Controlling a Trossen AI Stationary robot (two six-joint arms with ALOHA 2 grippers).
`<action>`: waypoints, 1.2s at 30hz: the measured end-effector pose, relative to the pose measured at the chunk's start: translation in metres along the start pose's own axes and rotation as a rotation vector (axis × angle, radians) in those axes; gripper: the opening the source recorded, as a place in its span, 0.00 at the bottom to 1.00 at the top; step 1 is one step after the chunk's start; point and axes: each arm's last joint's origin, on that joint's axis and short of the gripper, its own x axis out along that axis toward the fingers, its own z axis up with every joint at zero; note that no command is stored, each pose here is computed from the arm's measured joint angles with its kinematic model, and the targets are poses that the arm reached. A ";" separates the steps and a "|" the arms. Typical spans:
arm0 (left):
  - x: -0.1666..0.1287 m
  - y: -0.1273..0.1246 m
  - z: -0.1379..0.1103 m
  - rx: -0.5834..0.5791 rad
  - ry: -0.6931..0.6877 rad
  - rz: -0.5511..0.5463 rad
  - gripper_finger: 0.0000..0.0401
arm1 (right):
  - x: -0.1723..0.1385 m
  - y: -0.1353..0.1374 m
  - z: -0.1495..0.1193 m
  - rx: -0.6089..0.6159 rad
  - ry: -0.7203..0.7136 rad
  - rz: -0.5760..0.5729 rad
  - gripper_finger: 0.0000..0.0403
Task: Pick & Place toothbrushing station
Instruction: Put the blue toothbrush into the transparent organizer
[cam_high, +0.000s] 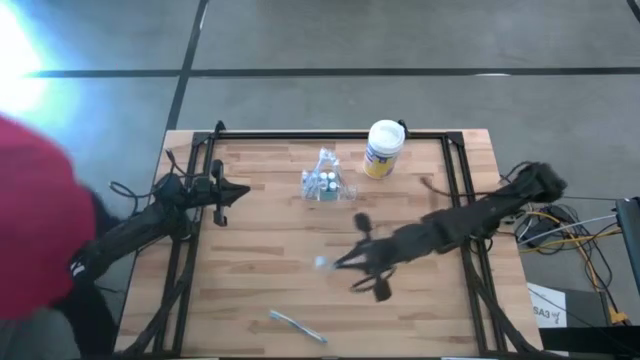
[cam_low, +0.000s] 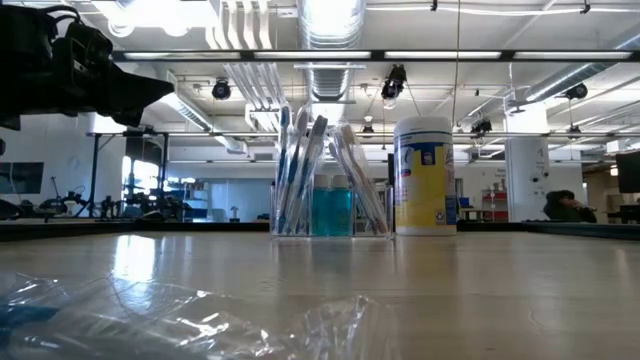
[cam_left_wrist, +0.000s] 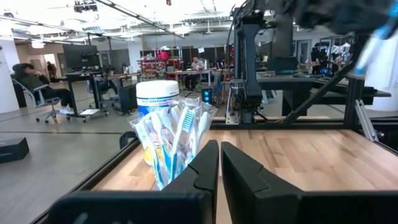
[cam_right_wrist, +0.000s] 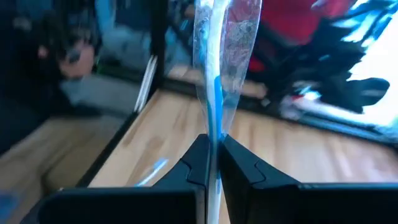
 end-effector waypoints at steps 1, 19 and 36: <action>0.000 0.000 0.000 0.000 0.000 0.000 0.06 | -0.010 -0.002 -0.007 0.008 -0.042 -0.011 0.04; 0.000 0.000 0.000 0.009 0.003 0.000 0.06 | -0.123 -0.032 -0.114 0.142 -0.493 -0.172 0.04; 0.000 0.000 -0.001 0.021 0.011 0.000 0.06 | -0.158 -0.036 -0.181 0.124 -0.621 -0.191 0.04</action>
